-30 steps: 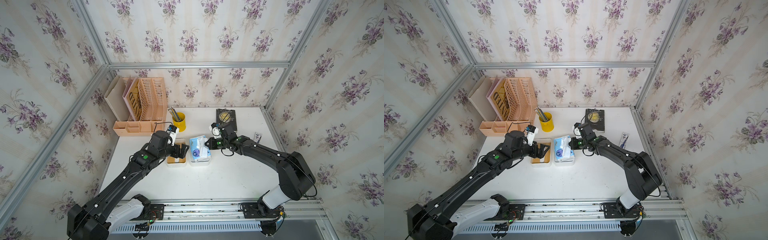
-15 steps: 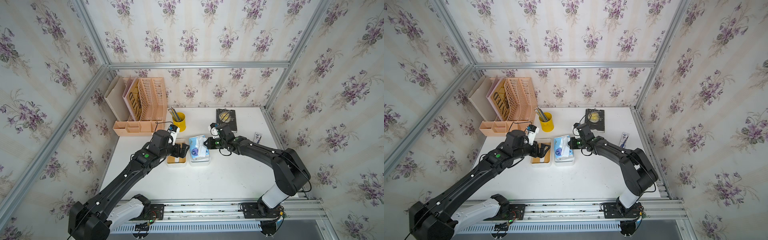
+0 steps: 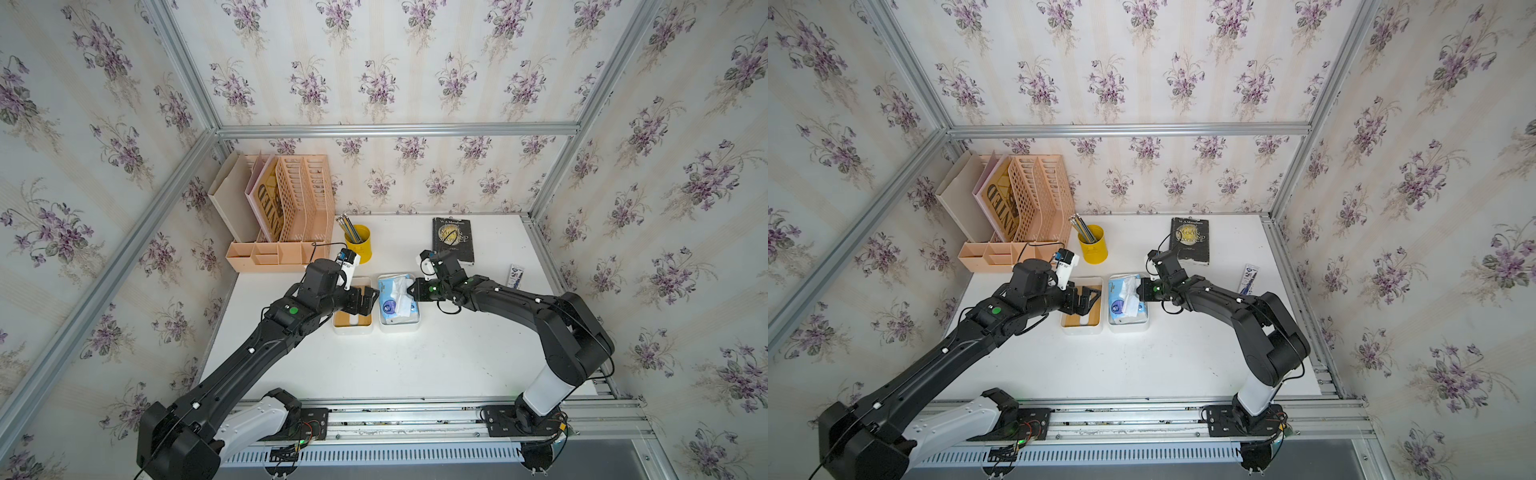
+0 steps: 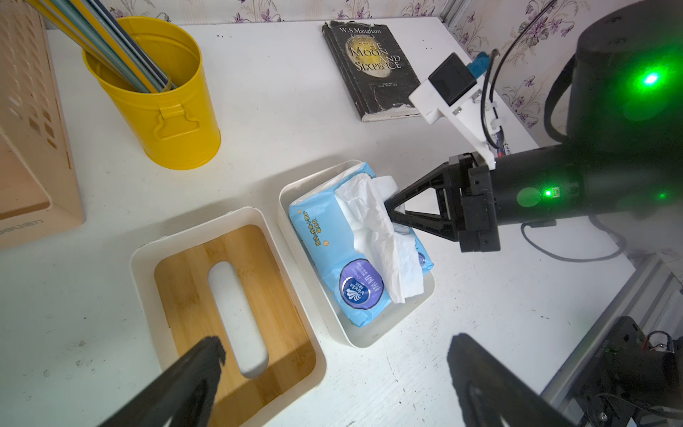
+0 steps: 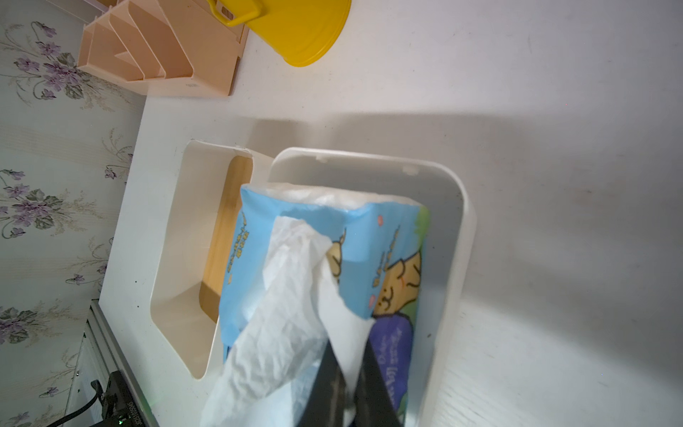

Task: Put the tissue paper into the tissue box
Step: Place the paper towel in the tissue box.

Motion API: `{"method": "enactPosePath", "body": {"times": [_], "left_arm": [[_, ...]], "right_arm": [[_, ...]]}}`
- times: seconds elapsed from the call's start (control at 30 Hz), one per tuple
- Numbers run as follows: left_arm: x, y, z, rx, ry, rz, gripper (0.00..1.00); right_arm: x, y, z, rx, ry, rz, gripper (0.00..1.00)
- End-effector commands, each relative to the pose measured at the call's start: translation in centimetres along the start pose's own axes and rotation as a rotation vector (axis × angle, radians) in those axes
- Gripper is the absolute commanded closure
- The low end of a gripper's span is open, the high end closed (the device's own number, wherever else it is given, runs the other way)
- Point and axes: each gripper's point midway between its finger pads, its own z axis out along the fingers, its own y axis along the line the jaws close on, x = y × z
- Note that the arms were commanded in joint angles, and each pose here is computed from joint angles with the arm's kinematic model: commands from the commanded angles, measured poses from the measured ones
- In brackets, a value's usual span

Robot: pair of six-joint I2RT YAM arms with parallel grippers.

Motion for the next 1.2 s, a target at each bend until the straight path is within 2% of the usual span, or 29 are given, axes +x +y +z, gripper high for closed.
{"method": "enactPosePath", "body": {"times": [0.0, 0.37, 0.93, 1.17], "left_arm": [[-0.2, 0.2, -0.1, -0.013, -0.006, 0.012, 0.01], [0.1, 0.4, 0.0, -0.020, 0.002, 0.010, 0.01], [0.1, 0.1, 0.4, -0.004, 0.006, -0.002, 0.01], [0.0, -0.1, 0.6, 0.008, 0.007, -0.008, 0.01]], "right_arm": [[-0.3, 0.4, 0.2, -0.026, -0.014, 0.004, 1.00], [0.8, -1.6, 0.0, 0.058, -0.003, -0.020, 1.00], [1.0, -6.9, -3.0, 0.190, -0.041, 0.026, 1.00], [1.2, -7.0, -3.2, 0.172, -0.045, 0.046, 1.00]]}}
